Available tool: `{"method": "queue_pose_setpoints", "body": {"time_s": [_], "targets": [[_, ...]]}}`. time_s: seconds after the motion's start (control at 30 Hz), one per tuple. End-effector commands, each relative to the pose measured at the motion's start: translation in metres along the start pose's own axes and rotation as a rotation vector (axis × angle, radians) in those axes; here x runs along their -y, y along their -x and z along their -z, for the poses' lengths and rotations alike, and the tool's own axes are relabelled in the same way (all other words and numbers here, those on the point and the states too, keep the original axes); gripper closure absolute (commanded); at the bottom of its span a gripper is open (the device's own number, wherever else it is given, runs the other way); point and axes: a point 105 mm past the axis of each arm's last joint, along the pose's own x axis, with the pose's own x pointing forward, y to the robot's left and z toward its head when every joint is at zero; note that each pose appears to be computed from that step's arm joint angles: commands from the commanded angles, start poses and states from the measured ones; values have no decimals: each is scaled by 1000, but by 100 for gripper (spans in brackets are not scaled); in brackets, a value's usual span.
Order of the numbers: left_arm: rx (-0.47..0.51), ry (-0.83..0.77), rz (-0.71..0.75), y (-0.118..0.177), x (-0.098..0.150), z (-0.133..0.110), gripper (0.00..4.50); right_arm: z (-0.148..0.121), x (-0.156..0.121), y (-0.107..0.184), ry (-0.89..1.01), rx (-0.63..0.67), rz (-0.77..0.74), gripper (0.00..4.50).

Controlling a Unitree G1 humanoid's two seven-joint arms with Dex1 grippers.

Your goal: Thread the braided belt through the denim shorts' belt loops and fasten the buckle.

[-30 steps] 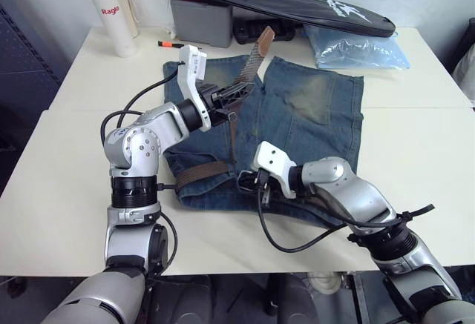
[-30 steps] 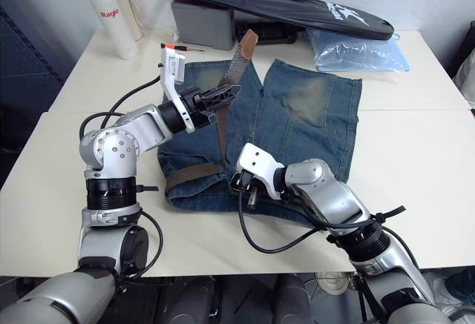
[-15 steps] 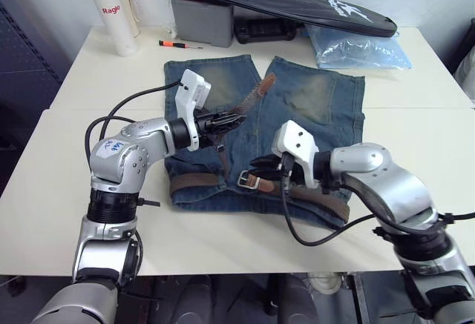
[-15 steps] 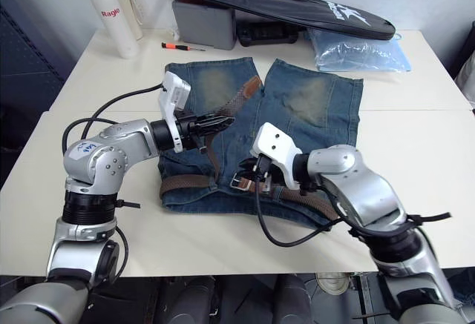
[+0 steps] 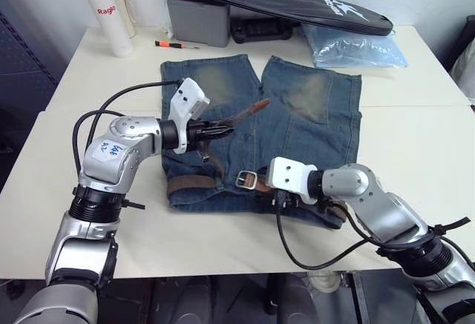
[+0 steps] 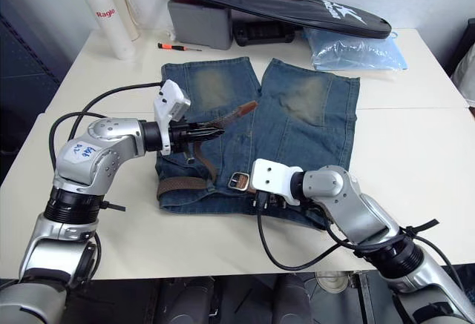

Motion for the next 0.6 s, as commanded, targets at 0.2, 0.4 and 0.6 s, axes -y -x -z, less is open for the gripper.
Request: {"method": "queue_pose_setpoints", "body": {"time_s": [0.2,0.4,0.6], "targets": [[7,-36,5,5,2,-3,450,0,-3,6,-97,-8,-5,155],[3,-35,9,3,2,-1,450,7,0,9,-85,-63,10,155],[7,-42,13,0,2,-3,450,20,-2,8,-51,-122,42,155]]}}
